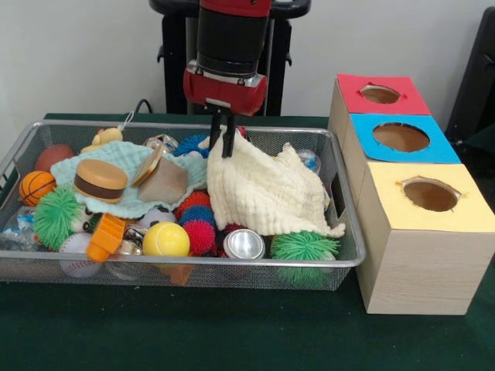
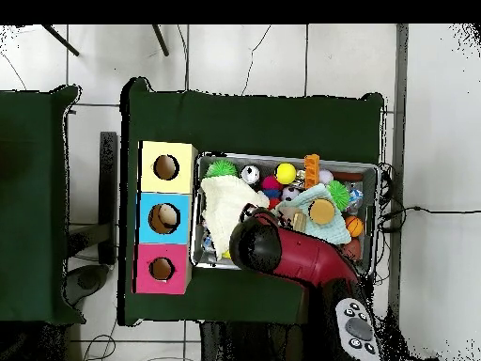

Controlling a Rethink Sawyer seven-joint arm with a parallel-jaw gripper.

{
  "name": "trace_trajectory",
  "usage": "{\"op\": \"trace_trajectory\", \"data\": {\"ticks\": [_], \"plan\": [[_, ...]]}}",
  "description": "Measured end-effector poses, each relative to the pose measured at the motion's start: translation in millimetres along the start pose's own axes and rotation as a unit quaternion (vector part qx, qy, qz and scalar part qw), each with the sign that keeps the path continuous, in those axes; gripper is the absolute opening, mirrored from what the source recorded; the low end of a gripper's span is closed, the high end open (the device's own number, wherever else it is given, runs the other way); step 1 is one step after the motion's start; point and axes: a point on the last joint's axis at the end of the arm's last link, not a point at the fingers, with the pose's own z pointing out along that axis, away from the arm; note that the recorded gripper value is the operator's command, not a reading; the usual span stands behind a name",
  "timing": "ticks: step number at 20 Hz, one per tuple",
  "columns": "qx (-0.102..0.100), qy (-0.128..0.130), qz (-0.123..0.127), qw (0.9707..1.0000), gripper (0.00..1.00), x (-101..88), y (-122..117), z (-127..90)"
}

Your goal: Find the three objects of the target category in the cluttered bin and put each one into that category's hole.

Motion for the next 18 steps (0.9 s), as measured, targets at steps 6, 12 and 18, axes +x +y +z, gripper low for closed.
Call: {"op": "trace_trajectory", "data": {"ticks": [6, 12, 18], "plan": [[0.000, 0.016, 0.001, 0.9999, 0.00, 9.7, 0, -17], [0.000, 0.032, 0.002, 0.9995, 0.00, 19.3, 0, -33], [-0.003, 0.041, 0.007, 0.9991, 0.00, 30.3, 3, -51]]}}
